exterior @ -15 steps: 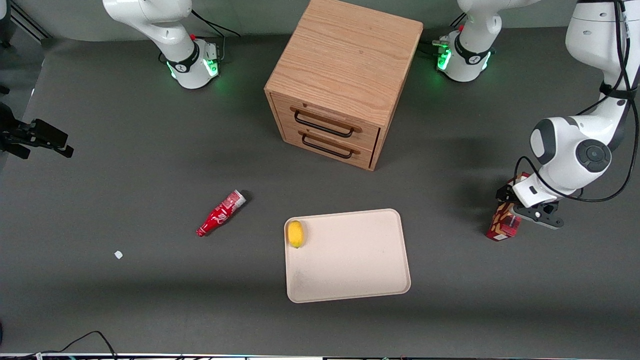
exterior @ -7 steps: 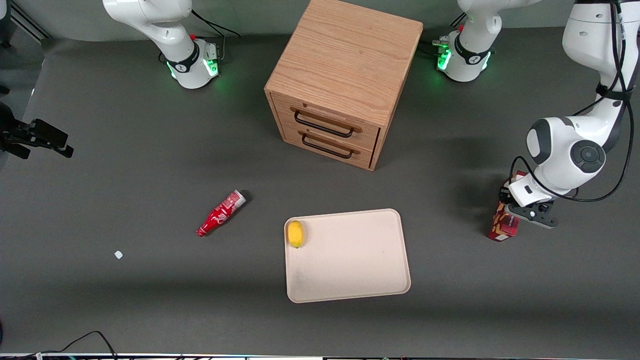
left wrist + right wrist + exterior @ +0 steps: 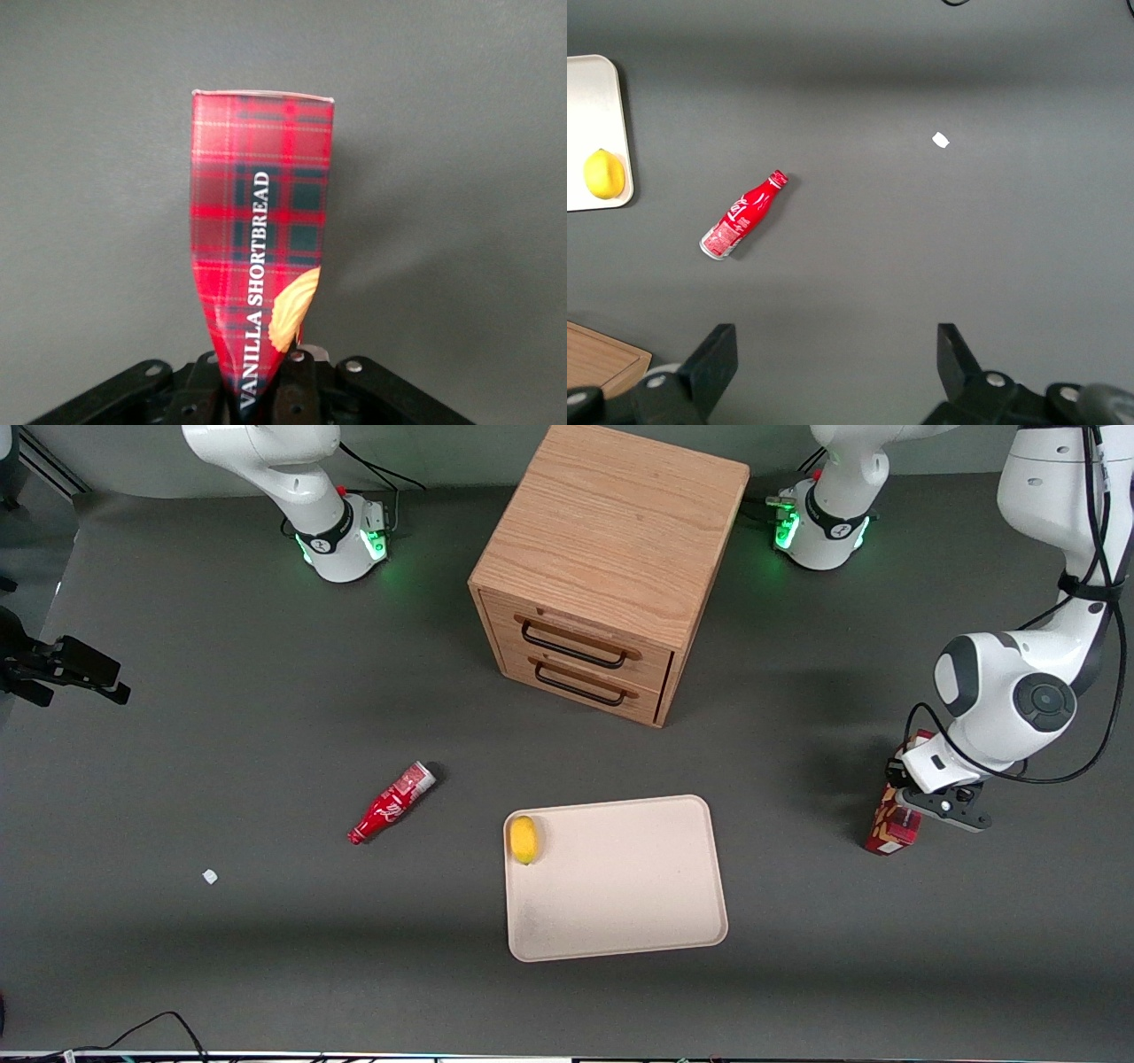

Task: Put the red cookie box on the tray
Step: 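Lift the box upright and carry it over the cream tray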

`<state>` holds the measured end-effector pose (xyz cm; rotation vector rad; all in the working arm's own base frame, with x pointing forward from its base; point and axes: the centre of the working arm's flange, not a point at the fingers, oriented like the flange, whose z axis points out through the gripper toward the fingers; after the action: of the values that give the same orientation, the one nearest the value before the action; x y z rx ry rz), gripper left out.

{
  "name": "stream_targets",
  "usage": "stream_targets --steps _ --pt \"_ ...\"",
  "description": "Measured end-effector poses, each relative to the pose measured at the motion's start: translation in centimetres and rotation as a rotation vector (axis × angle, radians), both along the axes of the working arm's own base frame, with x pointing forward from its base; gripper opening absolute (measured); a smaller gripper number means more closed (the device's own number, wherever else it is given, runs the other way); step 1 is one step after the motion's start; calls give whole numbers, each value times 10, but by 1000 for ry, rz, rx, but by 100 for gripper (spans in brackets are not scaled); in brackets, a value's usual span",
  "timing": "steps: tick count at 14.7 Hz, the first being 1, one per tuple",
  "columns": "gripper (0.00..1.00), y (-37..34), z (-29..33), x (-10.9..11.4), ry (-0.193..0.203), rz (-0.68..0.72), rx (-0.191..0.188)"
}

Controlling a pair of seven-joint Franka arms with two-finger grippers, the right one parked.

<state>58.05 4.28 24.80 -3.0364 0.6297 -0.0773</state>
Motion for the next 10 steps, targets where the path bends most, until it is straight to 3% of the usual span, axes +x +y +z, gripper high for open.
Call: stream_targets --steps 2,6,10 --pt "17 2 31 8 20 16 1" --pt "17 -14 116 29 51 99 -43" --pt "17 -100 199 51 66 244 -77"
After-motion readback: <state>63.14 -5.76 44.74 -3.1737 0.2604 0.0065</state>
